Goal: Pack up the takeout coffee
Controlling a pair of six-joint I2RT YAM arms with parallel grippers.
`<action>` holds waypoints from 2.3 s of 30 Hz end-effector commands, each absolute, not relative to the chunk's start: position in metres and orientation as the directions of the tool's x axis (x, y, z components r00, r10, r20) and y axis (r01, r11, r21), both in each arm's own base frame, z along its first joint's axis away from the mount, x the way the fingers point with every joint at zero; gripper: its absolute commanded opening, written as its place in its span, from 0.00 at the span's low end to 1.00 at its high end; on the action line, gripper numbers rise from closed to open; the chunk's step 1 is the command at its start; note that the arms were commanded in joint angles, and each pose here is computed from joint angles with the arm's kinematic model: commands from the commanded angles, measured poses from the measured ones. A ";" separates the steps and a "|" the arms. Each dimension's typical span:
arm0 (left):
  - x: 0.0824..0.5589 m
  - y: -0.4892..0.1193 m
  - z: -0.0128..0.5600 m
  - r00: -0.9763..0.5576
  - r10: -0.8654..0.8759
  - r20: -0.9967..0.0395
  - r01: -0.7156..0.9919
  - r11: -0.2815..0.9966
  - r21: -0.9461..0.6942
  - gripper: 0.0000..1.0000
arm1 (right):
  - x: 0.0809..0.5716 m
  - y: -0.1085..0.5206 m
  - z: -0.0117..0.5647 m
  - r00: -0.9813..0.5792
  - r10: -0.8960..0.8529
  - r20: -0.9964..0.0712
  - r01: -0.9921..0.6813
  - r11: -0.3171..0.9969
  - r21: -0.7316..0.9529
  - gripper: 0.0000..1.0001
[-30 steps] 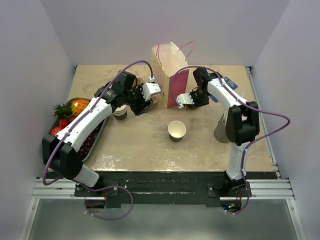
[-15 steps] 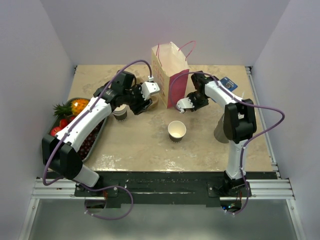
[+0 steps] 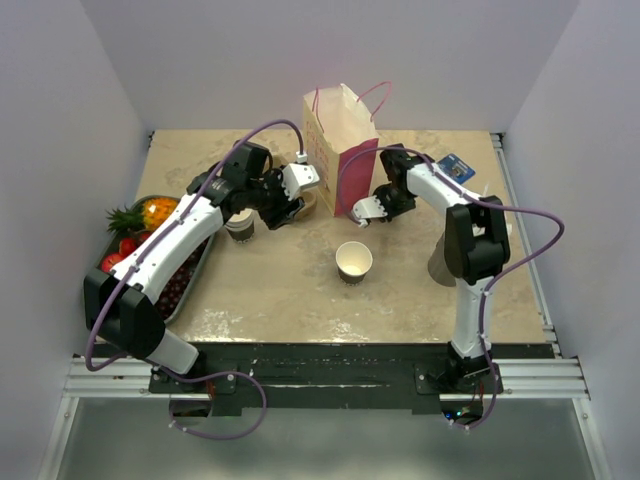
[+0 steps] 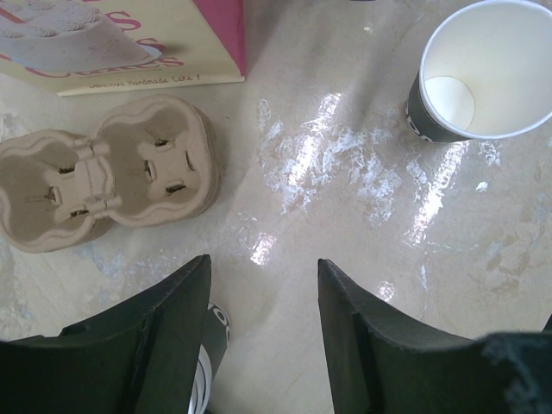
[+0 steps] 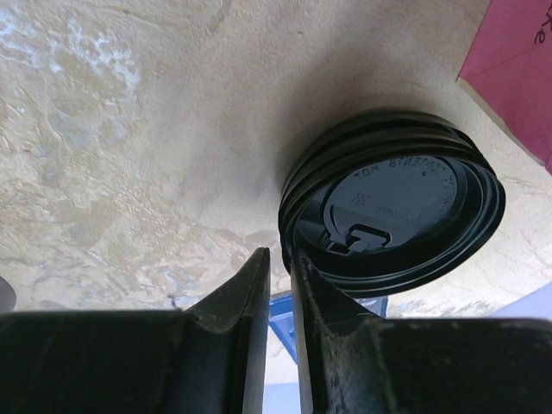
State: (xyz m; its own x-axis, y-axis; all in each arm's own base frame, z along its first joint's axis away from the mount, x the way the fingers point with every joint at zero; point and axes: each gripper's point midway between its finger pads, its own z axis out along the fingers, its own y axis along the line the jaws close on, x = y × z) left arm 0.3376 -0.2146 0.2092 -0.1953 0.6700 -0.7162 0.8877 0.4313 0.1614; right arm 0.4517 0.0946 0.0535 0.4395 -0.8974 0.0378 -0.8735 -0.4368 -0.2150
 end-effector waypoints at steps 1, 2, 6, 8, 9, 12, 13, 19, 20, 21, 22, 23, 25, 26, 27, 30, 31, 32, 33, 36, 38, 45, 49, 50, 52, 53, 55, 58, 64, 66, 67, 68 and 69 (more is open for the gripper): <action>0.345 -0.213 0.223 -0.178 0.641 -0.746 0.870 0.457 0.185 0.57 | 0.452 0.093 0.053 0.462 -0.885 0.065 -0.861 -0.465 -0.207 0.19; 0.346 -0.213 0.223 -0.178 0.641 -0.746 0.870 0.457 0.185 0.57 | 0.452 0.093 0.053 0.462 -0.885 0.065 -0.861 -0.465 -0.206 0.18; 0.347 -0.214 0.224 -0.177 0.641 -0.747 0.870 0.457 0.186 0.57 | 0.452 0.092 0.051 0.458 -0.886 0.071 -0.863 -0.462 -0.202 0.10; 0.347 -0.214 0.224 -0.176 0.642 -0.747 0.870 0.456 0.187 0.57 | 0.451 0.091 0.049 0.452 -0.889 0.067 -0.868 -0.456 -0.198 0.10; 0.348 -0.214 0.225 -0.173 0.641 -0.748 0.870 0.456 0.190 0.57 | 0.451 0.091 0.050 0.452 -0.890 0.068 -0.868 -0.456 -0.198 0.10; 0.348 -0.213 0.224 -0.177 0.643 -0.746 0.870 0.456 0.187 0.57 | 0.452 0.092 0.049 0.450 -0.890 0.067 -0.867 -0.454 -0.204 0.10; 0.348 -0.213 0.225 -0.174 0.642 -0.747 0.868 0.458 0.191 0.57 | 0.453 0.093 0.050 0.451 -0.890 0.068 -0.865 -0.455 -0.210 0.10; 0.349 -0.213 0.226 -0.172 0.642 -0.747 0.868 0.458 0.194 0.57 | 0.452 0.095 0.049 0.450 -0.891 0.060 -0.866 -0.452 -0.212 0.07; 0.348 -0.214 0.225 -0.173 0.644 -0.746 0.869 0.456 0.192 0.57 | 0.452 0.094 0.050 0.448 -0.892 0.058 -0.868 -0.450 -0.211 0.06; 0.348 -0.213 0.226 -0.171 0.643 -0.747 0.868 0.457 0.195 0.57 | 0.452 0.096 0.050 0.449 -0.892 0.048 -0.868 -0.448 -0.212 0.03; 0.349 -0.213 0.225 -0.174 0.643 -0.746 0.868 0.457 0.192 0.57 | 0.452 0.096 0.052 0.443 -0.896 0.043 -0.871 -0.441 -0.215 0.01; 0.348 -0.214 0.224 -0.173 0.642 -0.747 0.870 0.456 0.190 0.57 | 0.451 0.097 0.053 0.441 -0.897 0.040 -0.872 -0.438 -0.217 0.00; 0.349 -0.214 0.225 -0.172 0.642 -0.747 0.869 0.456 0.191 0.57 | 0.450 0.097 0.058 0.436 -0.899 0.037 -0.874 -0.432 -0.222 0.00; 0.348 -0.214 0.225 -0.172 0.643 -0.746 0.870 0.455 0.191 0.57 | 0.450 0.097 0.062 0.434 -0.900 0.038 -0.873 -0.431 -0.228 0.00; 0.348 -0.215 0.225 -0.168 0.642 -0.748 0.872 0.451 0.192 0.57 | 0.450 0.096 0.066 0.426 -0.904 0.038 -0.876 -0.422 -0.234 0.00; 0.348 -0.214 0.224 -0.167 0.645 -0.746 0.873 0.448 0.192 0.57 | 0.449 0.097 0.077 0.410 -0.911 0.036 -0.879 -0.406 -0.249 0.00; 0.349 -0.215 0.224 -0.165 0.644 -0.747 0.873 0.448 0.193 0.57 | 0.448 0.099 0.081 0.411 -0.911 0.015 -0.880 -0.401 -0.256 0.00; 0.349 -0.215 0.224 -0.165 0.644 -0.747 0.873 0.448 0.193 0.57 | 0.448 0.101 0.084 0.409 -0.912 0.010 -0.878 -0.397 -0.266 0.00; 0.348 -0.215 0.223 -0.165 0.643 -0.748 0.875 0.446 0.190 0.57 | 0.448 0.101 0.090 0.398 -0.917 0.005 -0.881 -0.384 -0.278 0.00; 0.348 -0.216 0.222 -0.165 0.642 -0.749 0.876 0.444 0.188 0.57 | 0.446 0.103 0.098 0.385 -0.923 -0.009 -0.885 -0.366 -0.289 0.00; 0.348 -0.216 0.222 -0.164 0.641 -0.750 0.877 0.443 0.187 0.57 | 0.446 0.102 0.104 0.376 -0.927 -0.013 -0.885 -0.355 -0.301 0.00; 0.348 -0.217 0.224 -0.157 0.641 -0.752 0.879 0.438 0.190 0.57 | 0.443 0.106 0.120 0.348 -0.937 -0.042 -0.891 -0.316 -0.327 0.00; 0.342 -0.218 0.221 -0.138 0.646 -0.751 0.893 0.410 0.188 0.57 | 0.436 0.110 0.134 0.323 -0.942 -0.089 -0.901 -0.278 -0.332 0.00; 0.340 -0.217 0.221 -0.128 0.647 -0.752 0.896 0.401 0.192 0.57 | 0.435 0.110 0.141 0.316 -0.944 -0.097 -0.900 -0.266 -0.344 0.00; 0.336 -0.218 0.216 -0.108 0.652 -0.751 0.907 0.373 0.194 0.57 | 0.432 0.113 0.146 0.299 -0.946 -0.126 -0.907 -0.241 -0.345 0.00; 0.333 -0.219 0.216 -0.100 0.651 -0.752 0.910 0.365 0.195 0.57 | 0.430 0.115 0.148 0.298 -0.945 -0.135 -0.909 -0.237 -0.344 0.00; 0.330 -0.221 0.214 -0.073 0.656 -0.752 0.921 0.334 0.202 0.57 | 0.423 0.117 0.156 0.281 -0.946 -0.159 -0.916 -0.216 -0.338 0.00; 0.325 -0.220 0.215 -0.016 0.656 -0.755 0.925 0.295 0.237 0.56 | 0.411 0.127 0.176 0.252 -0.938 -0.236 -0.930 -0.168 -0.326 0.00; 0.314 -0.227 0.245 0.207 0.582 -0.787 0.885 0.233 0.404 0.56 | 0.371 0.158 0.217 0.155 -0.880 -0.449 -0.973 -0.058 -0.223 0.00; 0.305 -0.231 0.253 0.309 0.564 -0.766 0.858 0.182 0.480 0.56 | 0.358 0.170 0.226 0.104 -0.846 -0.523 -0.984 -0.013 -0.175 0.00; 0.306 -0.234 0.260 0.355 0.548 -0.757 0.837 0.174 0.518 0.57 | 0.351 0.175 0.230 0.084 -0.832 -0.549 -0.989 -0.001 -0.150 0.00; 0.301 -0.239 0.266 0.406 0.538 -0.738 0.816 0.149 0.558 0.57 | 0.347 0.178 0.236 0.070 -0.818 -0.571 -0.990 0.015 -0.143 0.00; 0.300 -0.241 0.264 0.432 0.539 -0.723 0.803 0.135 0.581 0.57 | 0.339 0.185 0.241 0.034 -0.791 -0.611 -0.994 0.038 -0.105 0.00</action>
State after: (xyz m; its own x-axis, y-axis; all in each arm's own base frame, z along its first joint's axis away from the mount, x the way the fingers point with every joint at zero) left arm 0.3002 -0.2174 0.2281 0.1581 0.6246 -0.7648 0.8968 0.2333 0.3759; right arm 0.3871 0.1555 0.2046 0.1640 -0.8932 -0.4188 -0.9659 -0.0591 -0.2522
